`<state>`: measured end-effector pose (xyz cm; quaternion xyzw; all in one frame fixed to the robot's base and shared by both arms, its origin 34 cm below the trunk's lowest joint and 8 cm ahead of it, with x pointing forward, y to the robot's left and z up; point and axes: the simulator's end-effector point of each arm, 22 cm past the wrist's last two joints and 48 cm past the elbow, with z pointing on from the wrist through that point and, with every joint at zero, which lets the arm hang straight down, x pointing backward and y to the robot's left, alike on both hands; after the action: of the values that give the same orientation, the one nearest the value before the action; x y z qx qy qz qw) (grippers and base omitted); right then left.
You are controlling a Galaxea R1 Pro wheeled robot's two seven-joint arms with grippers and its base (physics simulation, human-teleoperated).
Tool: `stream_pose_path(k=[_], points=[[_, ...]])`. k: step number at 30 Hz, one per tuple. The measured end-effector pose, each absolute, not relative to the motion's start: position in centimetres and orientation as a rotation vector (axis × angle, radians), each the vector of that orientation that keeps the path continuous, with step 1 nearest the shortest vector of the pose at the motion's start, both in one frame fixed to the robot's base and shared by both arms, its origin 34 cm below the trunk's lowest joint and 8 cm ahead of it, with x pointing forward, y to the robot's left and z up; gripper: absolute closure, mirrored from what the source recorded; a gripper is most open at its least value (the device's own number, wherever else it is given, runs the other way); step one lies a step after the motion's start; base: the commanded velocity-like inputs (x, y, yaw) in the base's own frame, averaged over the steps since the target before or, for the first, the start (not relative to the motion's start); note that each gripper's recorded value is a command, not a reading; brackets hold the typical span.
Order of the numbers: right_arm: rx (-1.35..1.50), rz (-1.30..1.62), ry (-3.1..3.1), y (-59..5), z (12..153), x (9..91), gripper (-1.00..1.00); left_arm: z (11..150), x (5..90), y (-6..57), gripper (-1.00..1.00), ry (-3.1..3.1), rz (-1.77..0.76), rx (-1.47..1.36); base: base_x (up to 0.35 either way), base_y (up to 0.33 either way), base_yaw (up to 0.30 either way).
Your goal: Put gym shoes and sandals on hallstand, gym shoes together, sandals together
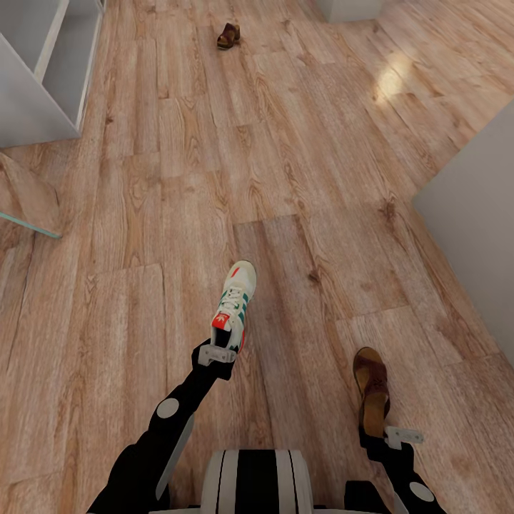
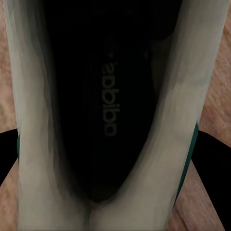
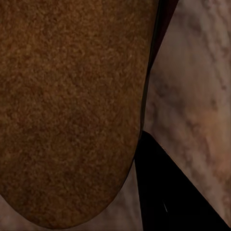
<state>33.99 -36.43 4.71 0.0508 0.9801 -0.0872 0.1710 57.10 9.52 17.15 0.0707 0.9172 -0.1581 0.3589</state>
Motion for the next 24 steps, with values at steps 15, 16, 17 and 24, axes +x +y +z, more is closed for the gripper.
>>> stream_pose_path(k=[15, 16, 17, 24], points=[[0.141, -0.243, 2.784, -36.39, 4.69, 34.01, 1.00, 17.14, 57.06, 9.49, 1.00, 2.366, -0.409, 0.182, 0.000, 0.000, 0.000], [0.141, -0.243, 2.784, -36.39, 4.69, 34.01, 1.00, 17.14, 57.06, 9.48, 1.00, 2.366, -0.409, 0.183, 0.000, 0.000, 0.000], [0.141, -0.243, 2.784, -36.39, 4.69, 34.01, 1.00, 17.15, 57.06, 9.47, 1.00, 2.366, -0.409, 0.183, 0.000, 0.000, 0.000], [0.135, -0.237, 2.774, -36.25, 5.01, 34.53, 1.00, 17.81, 57.39, 9.23, 1.00, 2.354, -0.412, 0.189, 0.000, 0.000, 0.000]])
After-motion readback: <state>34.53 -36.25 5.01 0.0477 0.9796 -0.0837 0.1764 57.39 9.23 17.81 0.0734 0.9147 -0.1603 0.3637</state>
